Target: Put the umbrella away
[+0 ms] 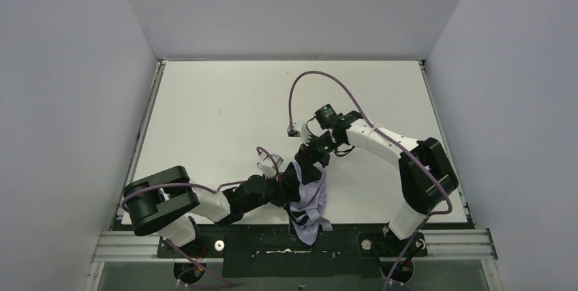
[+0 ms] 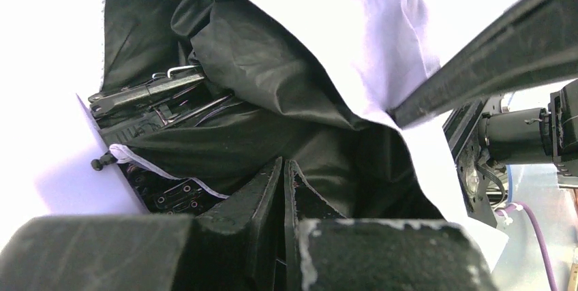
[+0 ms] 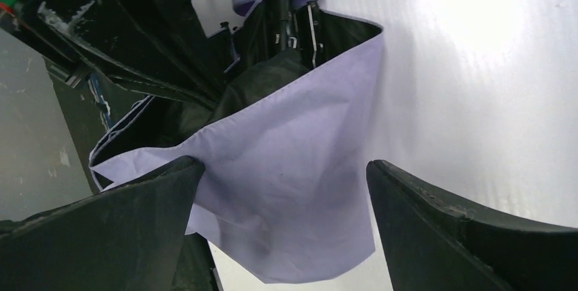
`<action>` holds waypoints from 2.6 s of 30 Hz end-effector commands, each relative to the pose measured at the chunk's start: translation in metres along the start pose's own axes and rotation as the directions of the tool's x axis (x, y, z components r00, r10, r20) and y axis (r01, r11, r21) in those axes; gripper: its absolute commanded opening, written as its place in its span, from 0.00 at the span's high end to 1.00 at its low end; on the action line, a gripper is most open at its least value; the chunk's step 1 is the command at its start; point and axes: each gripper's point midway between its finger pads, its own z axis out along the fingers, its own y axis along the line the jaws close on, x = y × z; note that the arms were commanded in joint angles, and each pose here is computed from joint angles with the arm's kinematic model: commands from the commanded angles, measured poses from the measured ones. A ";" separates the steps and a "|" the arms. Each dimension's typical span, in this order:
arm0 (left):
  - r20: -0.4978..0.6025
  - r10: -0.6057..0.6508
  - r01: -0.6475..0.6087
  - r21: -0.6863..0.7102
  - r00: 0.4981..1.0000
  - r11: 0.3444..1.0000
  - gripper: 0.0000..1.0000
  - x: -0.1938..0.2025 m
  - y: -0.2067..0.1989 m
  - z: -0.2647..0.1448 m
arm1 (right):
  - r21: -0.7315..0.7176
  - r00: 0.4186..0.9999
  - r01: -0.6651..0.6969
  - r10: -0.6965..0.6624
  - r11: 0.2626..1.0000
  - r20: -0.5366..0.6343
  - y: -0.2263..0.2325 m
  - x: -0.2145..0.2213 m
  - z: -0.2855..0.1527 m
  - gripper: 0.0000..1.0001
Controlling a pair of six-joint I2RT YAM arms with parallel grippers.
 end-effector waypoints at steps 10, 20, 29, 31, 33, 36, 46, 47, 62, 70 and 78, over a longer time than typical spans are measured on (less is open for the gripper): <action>-0.150 0.042 -0.071 -0.197 0.988 0.978 0.97 0.044 0.055 -0.015 | 0.006 0.982 0.128 -0.126 0.992 -0.142 0.032 0.027 0.016 0.00; -0.046 -0.069 0.059 -0.195 0.997 0.979 0.98 0.032 0.057 -0.015 | 0.034 0.960 0.188 -0.177 0.982 -0.216 0.037 0.050 0.039 0.10; 0.091 -0.193 0.200 -0.081 0.977 0.976 0.91 -0.001 0.048 -0.020 | 0.106 0.949 0.270 -0.246 0.957 -0.196 0.029 0.035 0.038 0.51; 0.089 -0.186 0.193 -0.079 0.979 0.978 0.85 -0.004 0.044 -0.022 | 0.131 0.950 0.286 -0.263 0.949 -0.166 0.027 0.026 0.036 0.55; 0.089 -0.176 0.183 -0.078 0.980 0.980 0.76 -0.009 0.039 -0.025 | 0.161 0.950 0.300 -0.279 0.940 -0.141 0.023 0.018 0.035 0.59; 0.109 -0.162 0.173 -0.096 0.981 0.980 0.65 -0.020 0.035 -0.038 | 0.215 0.944 0.327 -0.309 0.920 -0.112 0.017 0.007 0.032 0.64; 0.208 -0.011 0.068 -0.269 0.978 0.961 0.50 -0.077 0.037 -0.120 | 0.381 0.851 0.521 -0.501 0.764 -0.157 -0.015 -0.020 0.013 0.74; 0.216 -0.001 0.061 -0.272 0.976 0.960 0.50 -0.081 0.037 -0.125 | 0.392 0.833 0.550 -0.522 0.738 -0.185 -0.021 -0.021 0.011 0.74; 0.084 0.127 -0.100 -0.268 0.988 0.958 0.29 -0.176 0.040 -0.117 | 0.467 0.583 0.781 -0.754 0.415 -0.303 -0.060 -0.028 0.012 0.75; -0.143 0.244 -0.233 0.092 0.959 0.968 0.16 -0.202 0.015 -0.068 | 0.483 0.523 0.800 -0.809 0.356 -0.268 -0.052 -0.025 0.016 0.76; -0.384 0.311 -0.226 0.253 0.869 0.941 0.12 -0.175 0.032 -0.029 | 0.525 0.500 0.785 -0.837 0.330 -0.221 -0.041 -0.035 0.007 0.77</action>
